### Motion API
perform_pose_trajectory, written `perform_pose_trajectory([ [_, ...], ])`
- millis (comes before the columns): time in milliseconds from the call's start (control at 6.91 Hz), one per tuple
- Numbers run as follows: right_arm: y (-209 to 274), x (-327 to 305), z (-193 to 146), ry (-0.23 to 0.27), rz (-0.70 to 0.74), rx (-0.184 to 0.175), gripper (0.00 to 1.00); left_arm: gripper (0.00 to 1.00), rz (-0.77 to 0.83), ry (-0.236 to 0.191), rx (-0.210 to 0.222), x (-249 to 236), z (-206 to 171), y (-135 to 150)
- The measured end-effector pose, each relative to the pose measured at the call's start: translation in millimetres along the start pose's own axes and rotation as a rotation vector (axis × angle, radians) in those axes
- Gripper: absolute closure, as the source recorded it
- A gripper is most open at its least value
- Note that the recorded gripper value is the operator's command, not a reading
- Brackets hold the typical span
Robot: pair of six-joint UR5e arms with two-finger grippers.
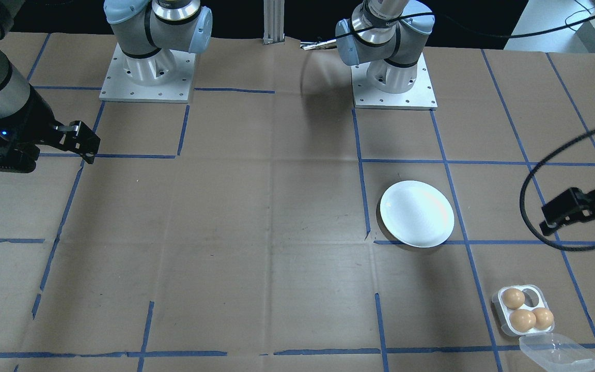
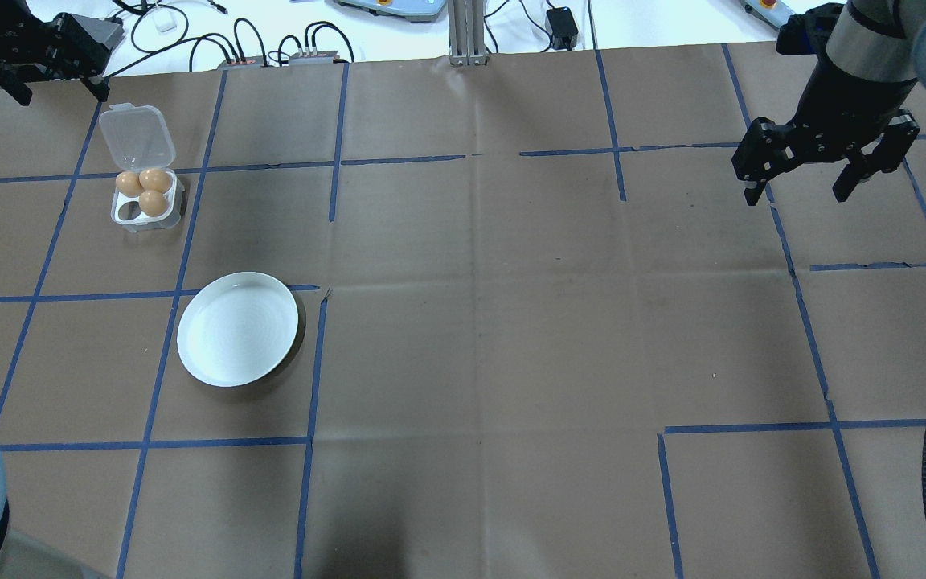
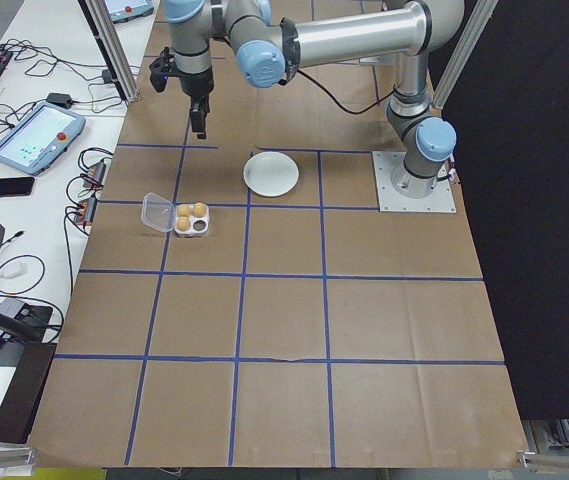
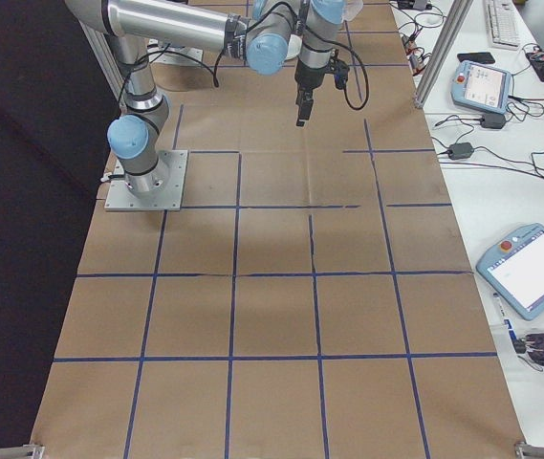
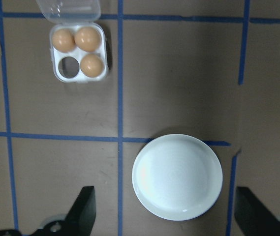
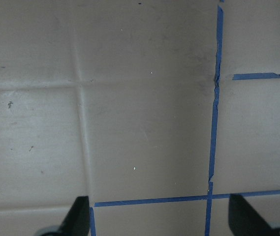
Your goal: Place egg on plate
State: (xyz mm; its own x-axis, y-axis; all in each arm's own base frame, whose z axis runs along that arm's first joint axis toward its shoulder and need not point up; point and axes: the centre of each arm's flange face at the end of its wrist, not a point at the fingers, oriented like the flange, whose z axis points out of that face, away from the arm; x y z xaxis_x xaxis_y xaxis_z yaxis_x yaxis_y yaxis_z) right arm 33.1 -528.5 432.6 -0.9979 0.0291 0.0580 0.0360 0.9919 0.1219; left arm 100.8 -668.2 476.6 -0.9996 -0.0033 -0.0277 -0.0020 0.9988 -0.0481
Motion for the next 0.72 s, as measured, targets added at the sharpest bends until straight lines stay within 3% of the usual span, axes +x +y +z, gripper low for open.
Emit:
perform_pose_trajectory([
  [290,0.0,0.0,0.0,0.0,0.0,0.0,0.0,0.01,0.009,0.013,-0.015,-50.0,32.9,-29.9],
  [724,0.0,0.0,0.0,0.0,0.0,0.0,0.0,0.01,0.024,0.053,-0.1,-64.2,99.5,-26.9],
])
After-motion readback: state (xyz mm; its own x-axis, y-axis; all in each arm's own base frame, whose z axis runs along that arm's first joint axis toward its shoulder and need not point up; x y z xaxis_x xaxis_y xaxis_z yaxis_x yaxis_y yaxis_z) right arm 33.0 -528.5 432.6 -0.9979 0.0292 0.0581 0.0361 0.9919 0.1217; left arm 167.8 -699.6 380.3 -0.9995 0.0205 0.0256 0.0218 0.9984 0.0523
